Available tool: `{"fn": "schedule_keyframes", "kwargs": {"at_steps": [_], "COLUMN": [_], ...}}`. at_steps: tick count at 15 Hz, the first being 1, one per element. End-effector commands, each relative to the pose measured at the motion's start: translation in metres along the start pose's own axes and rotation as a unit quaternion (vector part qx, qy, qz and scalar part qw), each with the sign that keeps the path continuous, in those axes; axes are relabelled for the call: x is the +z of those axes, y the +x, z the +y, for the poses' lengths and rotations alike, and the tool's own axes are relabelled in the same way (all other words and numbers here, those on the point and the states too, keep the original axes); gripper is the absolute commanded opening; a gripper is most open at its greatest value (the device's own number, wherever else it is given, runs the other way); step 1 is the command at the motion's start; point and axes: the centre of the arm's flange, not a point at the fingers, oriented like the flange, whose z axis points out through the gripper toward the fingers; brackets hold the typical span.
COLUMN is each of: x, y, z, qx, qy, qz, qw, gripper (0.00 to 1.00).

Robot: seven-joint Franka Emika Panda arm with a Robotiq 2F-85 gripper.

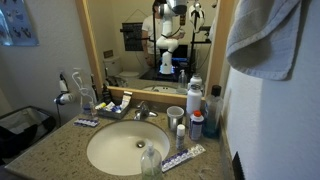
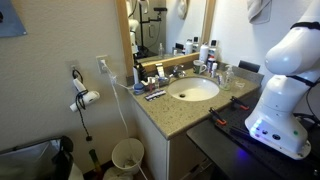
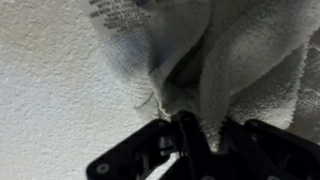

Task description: Pick up the towel from the hand basin, wipe the wall with it and put the towel back on the hand basin.

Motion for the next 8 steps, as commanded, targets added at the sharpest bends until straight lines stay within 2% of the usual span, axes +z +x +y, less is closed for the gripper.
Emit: {"fn": "schedule_keyframes", "kwargs": {"at_steps": [1,5,8], "x": [0.0032,0.0048,0.0037], "y": [-0.0154,-0.0246,-0.0226], "z": [0.0099,0.0085,0.0108], "qx": [-0.028,-0.041,-0.025], "qy": [0.017,0.016,0.015], "qz": [-0.014,-0.023,-0.025], "qw": [0.9994,0.9988,0.9993], "gripper": [0.04,0.04,0.04]}}
